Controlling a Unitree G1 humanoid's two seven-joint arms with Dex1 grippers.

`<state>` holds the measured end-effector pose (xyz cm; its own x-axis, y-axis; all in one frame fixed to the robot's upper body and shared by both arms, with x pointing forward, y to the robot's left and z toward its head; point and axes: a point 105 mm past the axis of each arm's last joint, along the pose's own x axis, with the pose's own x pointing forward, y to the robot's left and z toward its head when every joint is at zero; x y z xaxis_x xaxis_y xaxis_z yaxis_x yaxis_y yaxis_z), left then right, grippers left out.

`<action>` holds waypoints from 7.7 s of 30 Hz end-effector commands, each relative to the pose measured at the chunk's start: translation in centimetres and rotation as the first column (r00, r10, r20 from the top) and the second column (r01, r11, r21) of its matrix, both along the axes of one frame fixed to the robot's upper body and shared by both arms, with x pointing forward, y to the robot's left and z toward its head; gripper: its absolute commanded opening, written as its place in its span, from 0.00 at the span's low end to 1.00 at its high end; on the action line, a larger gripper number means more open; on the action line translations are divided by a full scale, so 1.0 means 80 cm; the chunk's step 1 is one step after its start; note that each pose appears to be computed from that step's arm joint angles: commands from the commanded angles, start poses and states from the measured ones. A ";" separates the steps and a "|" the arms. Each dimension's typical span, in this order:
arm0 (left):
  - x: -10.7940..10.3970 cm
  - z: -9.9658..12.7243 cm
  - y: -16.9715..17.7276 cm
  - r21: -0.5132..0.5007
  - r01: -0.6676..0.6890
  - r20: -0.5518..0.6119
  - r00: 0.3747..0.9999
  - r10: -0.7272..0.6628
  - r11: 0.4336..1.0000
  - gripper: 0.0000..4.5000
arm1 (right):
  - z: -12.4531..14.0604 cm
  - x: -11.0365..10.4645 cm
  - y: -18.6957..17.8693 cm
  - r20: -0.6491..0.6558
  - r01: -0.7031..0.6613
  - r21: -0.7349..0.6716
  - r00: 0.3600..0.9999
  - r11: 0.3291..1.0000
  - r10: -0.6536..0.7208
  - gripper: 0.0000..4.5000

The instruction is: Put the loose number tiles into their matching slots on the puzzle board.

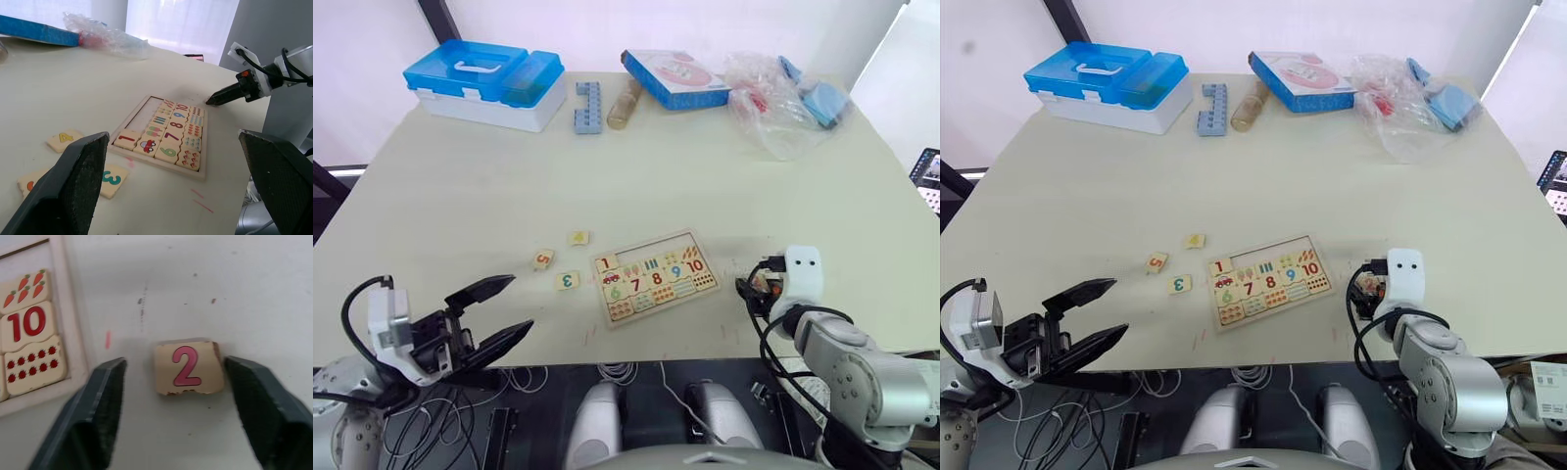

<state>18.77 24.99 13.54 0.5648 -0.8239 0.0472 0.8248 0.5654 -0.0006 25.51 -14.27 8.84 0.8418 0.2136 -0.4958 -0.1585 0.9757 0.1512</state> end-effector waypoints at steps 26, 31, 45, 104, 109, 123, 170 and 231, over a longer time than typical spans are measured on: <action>-0.019 0.005 -0.011 0.058 0.169 -0.045 0.985 -0.166 0.984 1.00 | 0.019 0.057 -0.065 -0.091 -0.931 -0.328 0.200 0.161 0.976 1.00; -0.023 0.007 -0.008 0.068 0.154 -0.043 0.987 -0.152 0.986 1.00 | 0.003 0.072 -0.073 -0.118 -0.933 -0.323 0.208 0.160 0.971 0.70; -0.026 0.009 -0.005 0.078 0.126 -0.038 0.992 -0.123 0.989 1.00 | -0.002 0.074 -0.081 -0.090 -0.924 -0.344 0.209 0.167 0.974 0.56; -0.052 0.002 0.018 0.083 -0.123 -0.008 0.992 0.124 0.989 1.00 | 0.082 0.116 0.257 -0.438 -0.837 -0.459 -0.077 -0.297 0.895 0.19; -0.053 0.001 0.017 0.083 -0.125 -0.009 0.992 0.126 0.989 1.00 | 0.075 0.118 0.252 -0.452 -0.847 -0.444 -0.070 -0.292 0.889 0.19; -0.047 -0.003 0.016 0.080 -0.112 -0.016 0.993 0.113 0.991 1.00 | 0.070 0.117 0.247 -0.452 -0.877 -0.408 -0.048 -0.254 0.891 0.19; -0.040 -0.013 0.018 0.071 -0.115 -0.021 0.993 0.117 0.991 1.00 | 0.097 0.107 0.227 -0.025 -0.949 -0.314 0.016 0.007 1.000 0.28; -0.028 -0.050 0.061 0.146 -0.267 -0.081 0.956 0.280 0.953 1.00 | 0.065 -0.023 -0.107 0.399 -0.700 -0.252 0.554 0.668 0.731 0.99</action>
<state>16.33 29.82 9.13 0.7763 -0.6209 -0.1091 0.6236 0.7817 -0.0114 23.63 -22.79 12.69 0.5351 0.8245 -0.1841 -0.8448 0.5209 -0.1228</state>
